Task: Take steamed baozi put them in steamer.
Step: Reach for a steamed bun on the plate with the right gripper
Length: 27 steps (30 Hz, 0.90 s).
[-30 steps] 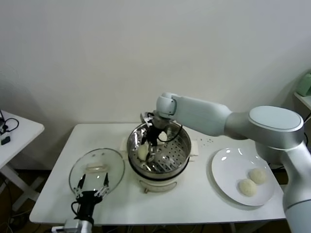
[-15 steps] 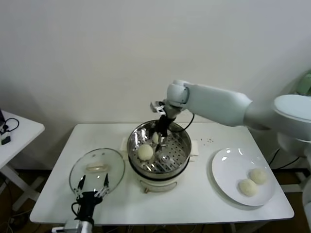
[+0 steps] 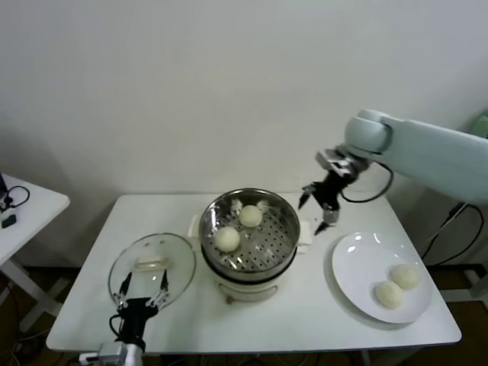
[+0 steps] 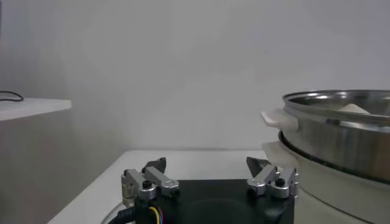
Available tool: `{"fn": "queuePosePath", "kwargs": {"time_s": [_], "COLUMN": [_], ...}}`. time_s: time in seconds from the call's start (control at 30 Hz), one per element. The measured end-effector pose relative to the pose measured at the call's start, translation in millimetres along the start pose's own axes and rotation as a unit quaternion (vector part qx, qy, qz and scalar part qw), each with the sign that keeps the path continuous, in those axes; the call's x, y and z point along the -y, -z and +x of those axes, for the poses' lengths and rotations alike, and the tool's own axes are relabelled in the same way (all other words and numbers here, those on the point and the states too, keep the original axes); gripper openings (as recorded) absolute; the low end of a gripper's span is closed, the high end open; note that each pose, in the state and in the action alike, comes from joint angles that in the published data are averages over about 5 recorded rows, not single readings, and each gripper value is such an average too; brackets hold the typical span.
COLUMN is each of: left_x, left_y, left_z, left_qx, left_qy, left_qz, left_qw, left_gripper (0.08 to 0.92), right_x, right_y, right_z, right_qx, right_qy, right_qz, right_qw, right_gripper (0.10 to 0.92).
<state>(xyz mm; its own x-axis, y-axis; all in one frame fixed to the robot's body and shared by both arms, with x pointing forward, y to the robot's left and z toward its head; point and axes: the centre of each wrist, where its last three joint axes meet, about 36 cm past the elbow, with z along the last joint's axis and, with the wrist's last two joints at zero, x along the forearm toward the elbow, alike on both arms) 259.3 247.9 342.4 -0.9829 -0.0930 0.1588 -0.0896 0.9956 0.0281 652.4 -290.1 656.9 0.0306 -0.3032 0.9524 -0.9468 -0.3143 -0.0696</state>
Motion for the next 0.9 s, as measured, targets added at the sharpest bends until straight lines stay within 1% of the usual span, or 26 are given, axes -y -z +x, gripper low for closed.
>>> {"fn": "queuePosePath", "kwargs": {"time_s": [0.17,0.33,0.63,0.9], "left_x": [0.9,2.4,2.6,-0.6], "left_y": [-0.6,-0.7,0.6,-2.8], "left_z": [3.3,6.0,11.2,14.2], "left_qx": [-0.003,-0.004,-0.004,-0.007], "left_qy": [0.001,0.003,0.007,0.011], "left_qz": [-0.002,-0.002,-0.002,-0.004], "left_qw": [1.000,1.000,1.000,1.000], "left_gripper": [0.823,0.823,0.823,0.823], "right_x": [-43.4,-76.1,-113.9,-137.9], "right_y": [-54.0,-88.0,-123.5,-143.2], "right_z": [-16.4,-36.5,-77.1,-106.3], "right_qx": [-0.019,-0.047,-0.093,-0.119], "right_qy": [0.003,0.009,0.029,0.046], "right_qz": [-0.015,-0.023,-0.025,-0.028], "right_qw": [1.000,0.999,0.995,0.991], "right_gripper": [0.823,0.823,0.823,0.823]}}
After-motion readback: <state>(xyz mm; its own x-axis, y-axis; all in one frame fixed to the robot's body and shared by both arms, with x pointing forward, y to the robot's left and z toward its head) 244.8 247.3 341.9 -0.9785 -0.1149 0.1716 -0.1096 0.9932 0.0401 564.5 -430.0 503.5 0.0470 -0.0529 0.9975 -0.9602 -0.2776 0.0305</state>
